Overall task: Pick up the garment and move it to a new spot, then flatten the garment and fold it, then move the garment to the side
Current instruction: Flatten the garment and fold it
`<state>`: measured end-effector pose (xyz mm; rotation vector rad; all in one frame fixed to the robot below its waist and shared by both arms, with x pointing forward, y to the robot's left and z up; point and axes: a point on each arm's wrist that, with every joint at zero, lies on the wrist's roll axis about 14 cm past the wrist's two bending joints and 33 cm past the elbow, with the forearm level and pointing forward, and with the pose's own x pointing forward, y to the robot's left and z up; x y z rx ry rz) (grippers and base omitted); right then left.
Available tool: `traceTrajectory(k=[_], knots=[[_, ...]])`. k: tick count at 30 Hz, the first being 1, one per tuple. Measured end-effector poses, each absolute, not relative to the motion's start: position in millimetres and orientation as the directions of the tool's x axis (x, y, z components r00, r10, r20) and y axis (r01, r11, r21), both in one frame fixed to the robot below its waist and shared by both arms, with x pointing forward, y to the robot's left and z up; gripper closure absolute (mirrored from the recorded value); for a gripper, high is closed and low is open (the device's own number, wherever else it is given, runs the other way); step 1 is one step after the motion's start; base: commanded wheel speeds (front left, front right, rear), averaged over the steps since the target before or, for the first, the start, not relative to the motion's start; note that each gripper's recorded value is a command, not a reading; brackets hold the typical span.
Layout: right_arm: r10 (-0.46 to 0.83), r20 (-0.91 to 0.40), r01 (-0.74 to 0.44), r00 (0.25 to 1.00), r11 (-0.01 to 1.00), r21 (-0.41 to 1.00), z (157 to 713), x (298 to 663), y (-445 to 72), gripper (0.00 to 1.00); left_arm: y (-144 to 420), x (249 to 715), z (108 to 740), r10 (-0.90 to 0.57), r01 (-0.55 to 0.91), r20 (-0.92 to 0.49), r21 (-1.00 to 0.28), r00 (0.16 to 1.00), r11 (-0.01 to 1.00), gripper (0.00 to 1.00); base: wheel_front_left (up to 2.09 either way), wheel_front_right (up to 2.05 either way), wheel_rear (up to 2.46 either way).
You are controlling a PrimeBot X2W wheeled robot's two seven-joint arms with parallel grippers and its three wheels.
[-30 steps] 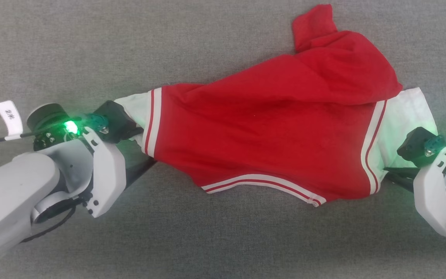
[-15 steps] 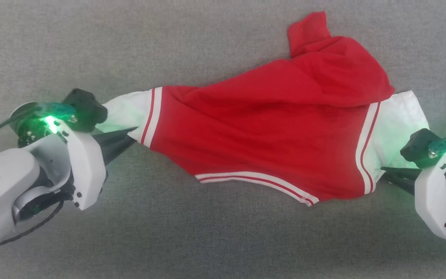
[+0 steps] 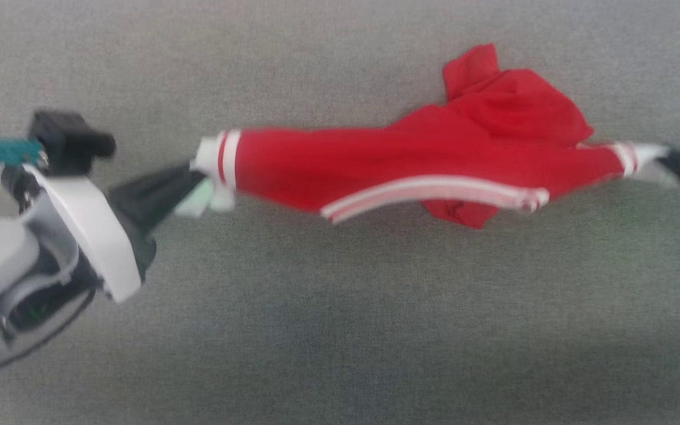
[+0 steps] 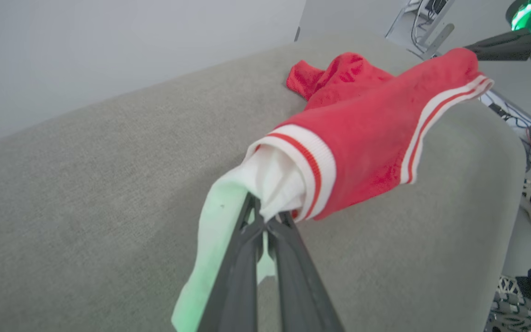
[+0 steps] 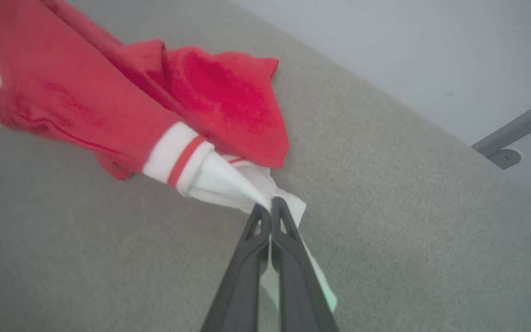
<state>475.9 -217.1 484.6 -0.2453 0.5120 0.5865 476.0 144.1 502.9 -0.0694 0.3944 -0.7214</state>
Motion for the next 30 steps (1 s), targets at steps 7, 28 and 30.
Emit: traceTrajectory(k=[7, 28, 30], knots=[[0.454, -0.333, -0.478, 0.826, 0.879, 0.013, 527, 540, -216, 1.0, 147, 534, 525, -0.603, 0.551, -0.19, -0.265, 0.775, 0.792, 1.0, 0.0, 0.0, 0.0], [0.204, 0.327, -0.223, 0.923, 0.974, 0.023, 731, 694, -203, 1.0, 181, 685, 730, -0.252, 0.394, 0.392, -0.341, 0.885, 0.853, 1.0, 0.0, 0.0, 0.0], [0.208, 0.297, -0.214, 0.932, 0.977, -0.012, 727, 689, -206, 1.0, 177, 677, 719, -0.274, 0.401, 0.361, -0.346, 0.891, 0.848, 1.0, 0.0, 0.0, 0.0]])
